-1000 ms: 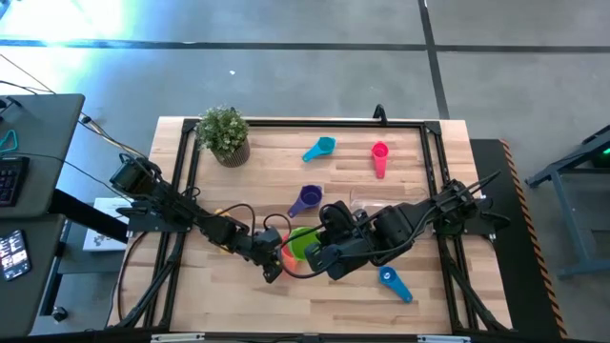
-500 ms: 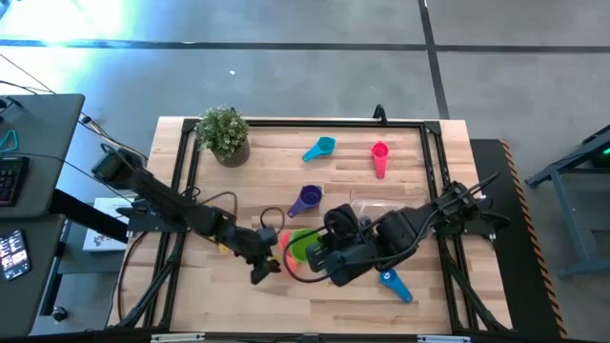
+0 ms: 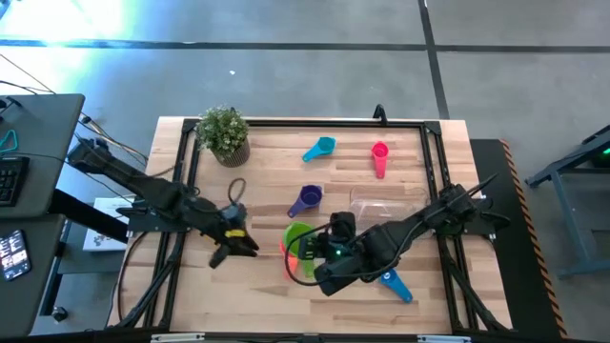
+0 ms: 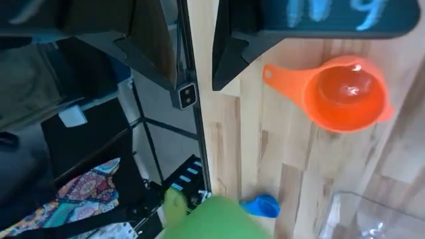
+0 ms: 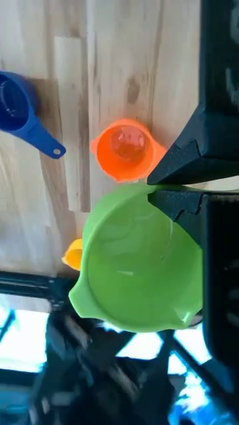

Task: Nest measuring cups in basket
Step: Stack the green measuring cup on top of the orange measuring cup

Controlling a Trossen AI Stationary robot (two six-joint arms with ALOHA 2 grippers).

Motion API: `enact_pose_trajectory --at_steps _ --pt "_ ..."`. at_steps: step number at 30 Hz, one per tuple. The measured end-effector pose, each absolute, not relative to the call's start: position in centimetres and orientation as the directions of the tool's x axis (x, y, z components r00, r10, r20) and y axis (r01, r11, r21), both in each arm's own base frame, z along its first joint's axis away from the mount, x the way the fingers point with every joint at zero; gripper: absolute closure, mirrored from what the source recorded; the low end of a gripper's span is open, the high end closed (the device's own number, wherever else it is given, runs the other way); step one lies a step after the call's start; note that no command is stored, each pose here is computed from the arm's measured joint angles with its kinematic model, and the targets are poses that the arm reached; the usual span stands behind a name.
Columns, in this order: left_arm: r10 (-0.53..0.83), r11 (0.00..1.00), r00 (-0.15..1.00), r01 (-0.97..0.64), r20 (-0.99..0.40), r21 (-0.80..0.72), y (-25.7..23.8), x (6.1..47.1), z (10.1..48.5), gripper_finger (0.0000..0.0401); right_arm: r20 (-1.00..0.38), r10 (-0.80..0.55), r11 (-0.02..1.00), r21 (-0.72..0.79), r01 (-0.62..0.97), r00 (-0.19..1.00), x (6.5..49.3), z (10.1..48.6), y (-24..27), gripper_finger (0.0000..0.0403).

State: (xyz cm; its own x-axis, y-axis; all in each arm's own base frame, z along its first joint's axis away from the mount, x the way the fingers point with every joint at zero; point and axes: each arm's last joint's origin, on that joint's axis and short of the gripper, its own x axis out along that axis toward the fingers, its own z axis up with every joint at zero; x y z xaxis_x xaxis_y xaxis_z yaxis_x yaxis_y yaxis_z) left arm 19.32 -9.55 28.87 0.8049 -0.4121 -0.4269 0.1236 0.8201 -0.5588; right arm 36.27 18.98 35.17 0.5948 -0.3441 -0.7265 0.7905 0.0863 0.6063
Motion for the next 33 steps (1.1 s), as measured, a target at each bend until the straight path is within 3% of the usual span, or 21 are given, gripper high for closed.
enact_pose_trajectory --at_steps 10,17,33 --pt "-0.404 0.820 0.834 0.147 -0.376 -0.554 -7.4 15.2 31.1 0.0314 -0.683 -0.397 -0.108 0.698 0.708 0.613 37.8 29.2 19.6 0.0402" --pt "-0.393 0.828 0.828 0.130 -0.399 -0.545 -7.0 14.3 31.1 0.0314 -0.660 -0.387 -0.182 0.739 0.649 0.644 39.2 26.7 18.6 0.0402" --pt "-0.378 0.854 0.797 0.103 -0.471 -0.510 -6.9 14.0 30.4 0.0314 -0.595 -0.368 -0.084 0.787 0.611 0.715 41.8 31.4 15.3 0.0402"
